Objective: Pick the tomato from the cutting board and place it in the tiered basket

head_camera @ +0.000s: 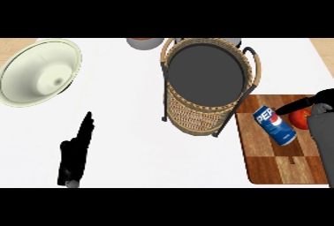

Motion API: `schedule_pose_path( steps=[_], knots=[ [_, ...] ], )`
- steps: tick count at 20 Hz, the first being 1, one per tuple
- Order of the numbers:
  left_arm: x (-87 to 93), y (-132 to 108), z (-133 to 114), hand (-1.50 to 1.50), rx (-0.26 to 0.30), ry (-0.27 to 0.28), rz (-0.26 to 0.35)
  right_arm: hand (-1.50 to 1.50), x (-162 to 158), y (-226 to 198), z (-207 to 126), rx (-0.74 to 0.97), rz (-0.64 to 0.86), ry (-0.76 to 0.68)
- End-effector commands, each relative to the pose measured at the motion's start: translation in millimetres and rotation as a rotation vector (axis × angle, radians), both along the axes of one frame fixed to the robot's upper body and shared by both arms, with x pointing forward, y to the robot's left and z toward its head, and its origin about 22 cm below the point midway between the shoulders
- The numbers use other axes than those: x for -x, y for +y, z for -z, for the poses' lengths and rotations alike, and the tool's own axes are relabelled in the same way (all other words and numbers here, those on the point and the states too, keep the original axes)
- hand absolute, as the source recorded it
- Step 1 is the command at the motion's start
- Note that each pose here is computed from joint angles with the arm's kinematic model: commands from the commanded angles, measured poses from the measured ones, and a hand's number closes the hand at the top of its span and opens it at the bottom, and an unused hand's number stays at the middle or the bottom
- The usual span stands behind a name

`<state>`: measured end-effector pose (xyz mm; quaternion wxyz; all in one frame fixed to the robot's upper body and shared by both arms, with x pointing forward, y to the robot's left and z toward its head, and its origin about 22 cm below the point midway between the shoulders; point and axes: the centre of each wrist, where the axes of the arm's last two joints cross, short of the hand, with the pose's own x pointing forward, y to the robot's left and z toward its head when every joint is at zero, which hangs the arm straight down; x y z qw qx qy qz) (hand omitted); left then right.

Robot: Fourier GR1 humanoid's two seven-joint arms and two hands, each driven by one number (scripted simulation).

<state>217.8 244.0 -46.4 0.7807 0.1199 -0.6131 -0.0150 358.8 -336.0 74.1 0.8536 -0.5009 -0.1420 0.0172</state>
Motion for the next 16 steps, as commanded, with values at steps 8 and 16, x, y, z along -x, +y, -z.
schedule_pose_path(
  steps=[8,16],
  knots=[
    [16.9,-2,21,0.00,0.005,0.022,-0.016,-1.50,-6,-5,11,-0.122,0.189,0.150],
    [3.9,-5,1,0.00,-0.013,0.020,0.007,-1.50,-2,-4,32,-0.142,0.188,0.146]
  ],
)
